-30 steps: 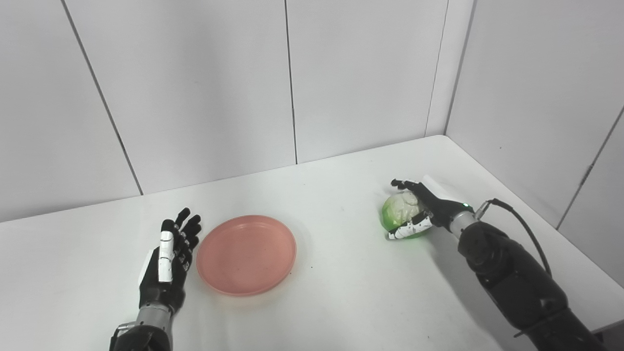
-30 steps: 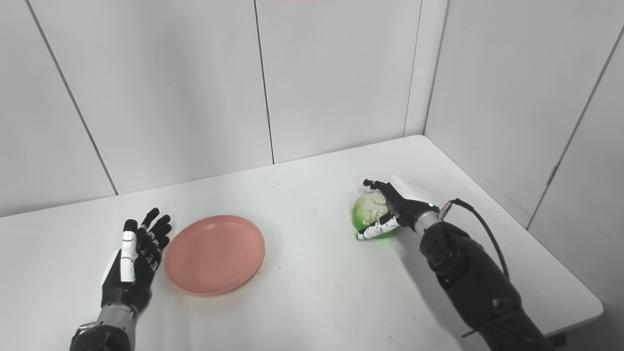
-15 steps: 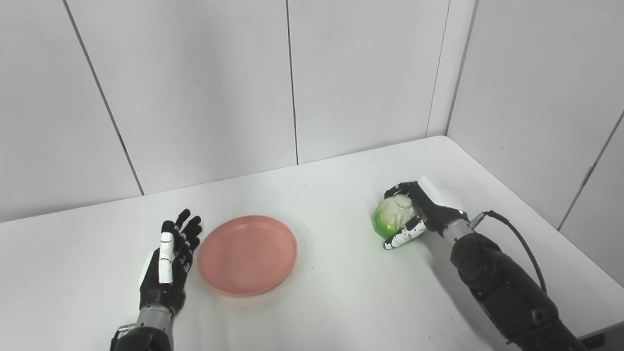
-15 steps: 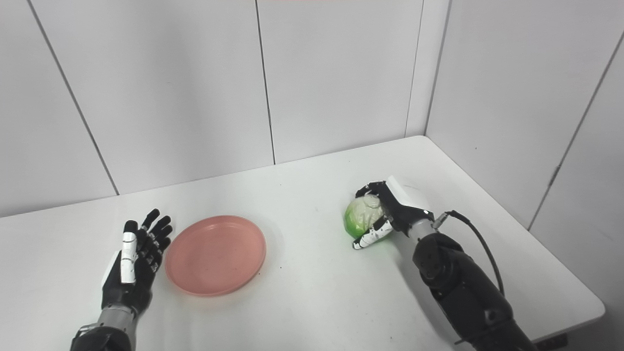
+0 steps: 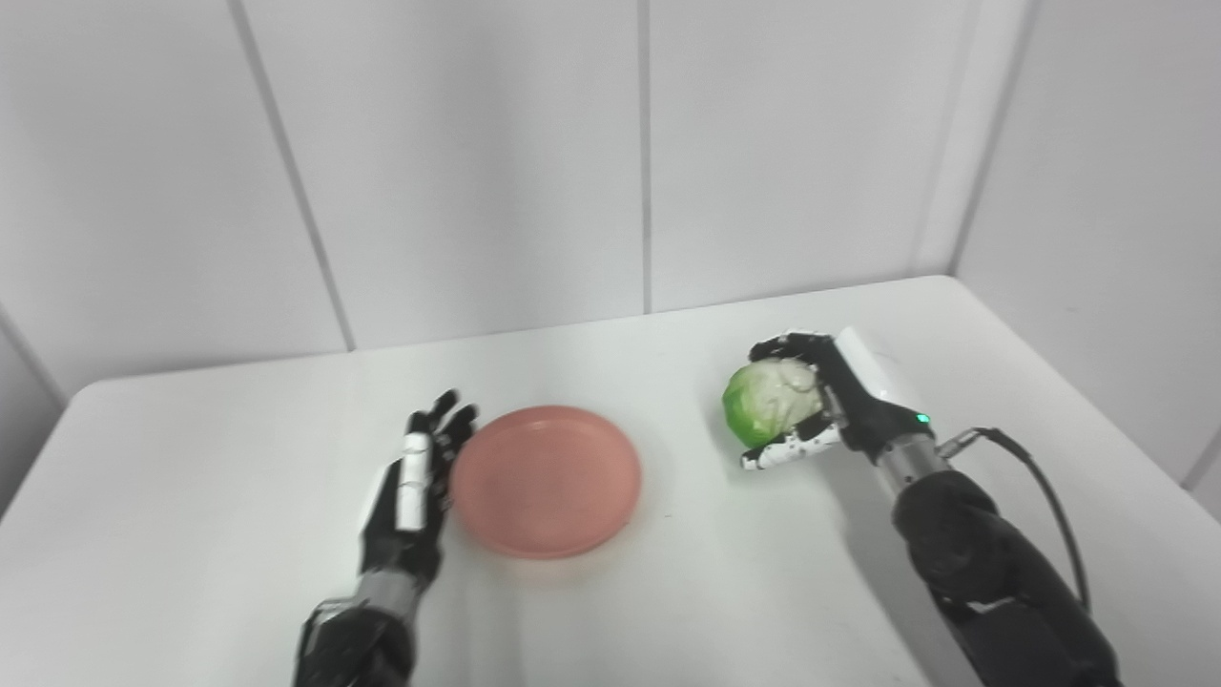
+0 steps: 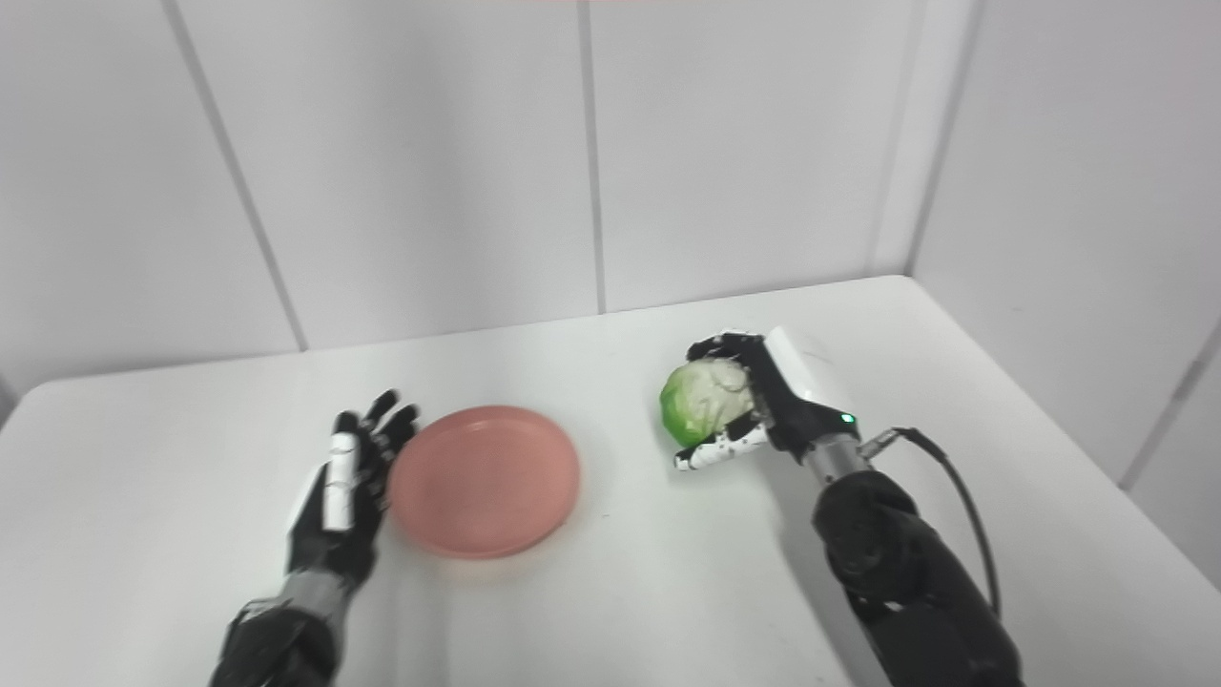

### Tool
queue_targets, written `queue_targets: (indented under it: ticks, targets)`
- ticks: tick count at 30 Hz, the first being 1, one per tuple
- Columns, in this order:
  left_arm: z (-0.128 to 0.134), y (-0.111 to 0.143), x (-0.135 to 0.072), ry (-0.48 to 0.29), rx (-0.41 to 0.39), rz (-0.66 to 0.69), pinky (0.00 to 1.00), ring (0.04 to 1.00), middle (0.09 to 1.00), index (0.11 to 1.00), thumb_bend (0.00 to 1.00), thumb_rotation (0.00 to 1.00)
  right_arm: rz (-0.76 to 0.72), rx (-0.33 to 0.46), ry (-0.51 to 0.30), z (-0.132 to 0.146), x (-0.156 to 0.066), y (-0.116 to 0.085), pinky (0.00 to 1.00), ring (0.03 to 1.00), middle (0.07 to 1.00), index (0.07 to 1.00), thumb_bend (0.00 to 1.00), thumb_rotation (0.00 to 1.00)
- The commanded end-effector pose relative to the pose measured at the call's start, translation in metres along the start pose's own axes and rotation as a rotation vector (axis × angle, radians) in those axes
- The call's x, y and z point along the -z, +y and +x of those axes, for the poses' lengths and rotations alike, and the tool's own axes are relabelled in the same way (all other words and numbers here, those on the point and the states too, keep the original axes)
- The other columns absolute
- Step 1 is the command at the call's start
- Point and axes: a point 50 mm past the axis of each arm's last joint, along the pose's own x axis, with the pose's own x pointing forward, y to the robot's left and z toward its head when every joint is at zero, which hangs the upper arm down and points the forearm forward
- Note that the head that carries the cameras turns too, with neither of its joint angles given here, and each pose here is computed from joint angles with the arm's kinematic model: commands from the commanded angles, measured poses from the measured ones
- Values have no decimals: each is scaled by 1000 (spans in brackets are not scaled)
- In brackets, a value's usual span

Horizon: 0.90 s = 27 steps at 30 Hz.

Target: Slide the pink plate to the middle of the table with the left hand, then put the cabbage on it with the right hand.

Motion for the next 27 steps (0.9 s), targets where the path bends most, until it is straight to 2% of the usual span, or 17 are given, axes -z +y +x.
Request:
queue_targets:
  ticks: [1,6,11,22,27]
  targets:
    - [1,-14,4,-4,10,-1,982,951,926,927,746,1000,42,10,-154,22,-38,5,422,444,500,501,520,0]
    - [3,-20,5,-9,-1,13,1000,969,943,941,758,1000,101,-60,-227,36,-60,40,433,447,507,489,519,0]
    - [3,-20,6,-21,-16,18,1000,982,951,950,759,1000,130,-114,-247,49,-73,68,424,441,500,500,520,0]
    - [1,-17,6,-22,-35,31,1000,979,949,951,780,1000,94,-189,-267,63,-85,104,394,431,500,505,519,0]
    - [0,-16,7,-25,-37,30,1000,985,962,958,774,1000,45,-200,-271,66,-82,110,384,421,500,515,517,0]
